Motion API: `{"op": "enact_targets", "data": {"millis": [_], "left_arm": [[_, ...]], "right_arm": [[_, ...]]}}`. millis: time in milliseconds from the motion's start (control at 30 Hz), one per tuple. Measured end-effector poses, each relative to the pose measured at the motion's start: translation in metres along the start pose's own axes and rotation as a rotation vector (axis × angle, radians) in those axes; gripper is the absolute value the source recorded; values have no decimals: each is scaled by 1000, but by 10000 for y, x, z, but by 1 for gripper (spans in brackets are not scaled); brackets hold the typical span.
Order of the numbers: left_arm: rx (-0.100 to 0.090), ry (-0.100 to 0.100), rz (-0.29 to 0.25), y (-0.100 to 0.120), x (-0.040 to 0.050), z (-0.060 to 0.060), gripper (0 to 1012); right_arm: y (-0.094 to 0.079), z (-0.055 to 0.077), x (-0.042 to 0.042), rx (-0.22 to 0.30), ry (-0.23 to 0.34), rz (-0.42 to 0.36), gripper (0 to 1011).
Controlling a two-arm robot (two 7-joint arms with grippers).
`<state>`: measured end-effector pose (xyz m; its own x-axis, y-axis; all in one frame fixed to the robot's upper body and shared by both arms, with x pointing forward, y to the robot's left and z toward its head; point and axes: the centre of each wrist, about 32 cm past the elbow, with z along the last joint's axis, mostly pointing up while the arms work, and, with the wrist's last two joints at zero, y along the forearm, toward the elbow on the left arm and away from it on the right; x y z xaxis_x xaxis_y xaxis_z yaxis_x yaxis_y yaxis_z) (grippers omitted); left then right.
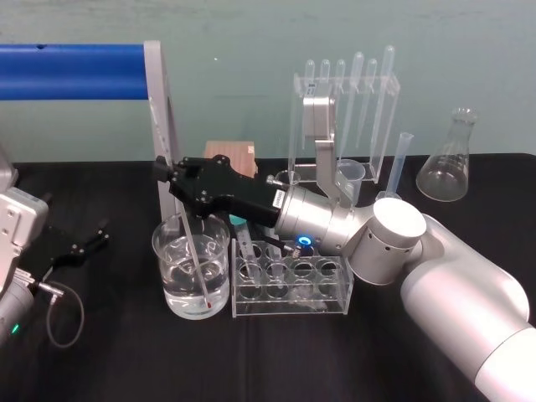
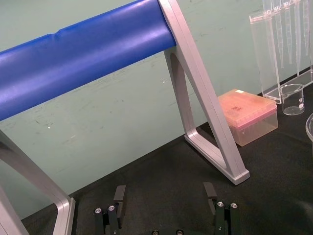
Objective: Hold the thermometer with one hand and immerse one end into the beaker, then reinsert it into the test tube rack.
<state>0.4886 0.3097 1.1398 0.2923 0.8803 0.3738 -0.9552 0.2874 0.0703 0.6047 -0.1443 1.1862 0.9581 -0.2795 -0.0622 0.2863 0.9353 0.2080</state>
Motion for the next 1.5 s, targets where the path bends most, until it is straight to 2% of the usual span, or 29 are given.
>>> {"op": "enact_targets", "data": {"millis": [1500], "left_arm": [[0,0,0,0,0,0,1008]], "right_arm": [[-8,27,-1,3,-9,-5,56]]}}
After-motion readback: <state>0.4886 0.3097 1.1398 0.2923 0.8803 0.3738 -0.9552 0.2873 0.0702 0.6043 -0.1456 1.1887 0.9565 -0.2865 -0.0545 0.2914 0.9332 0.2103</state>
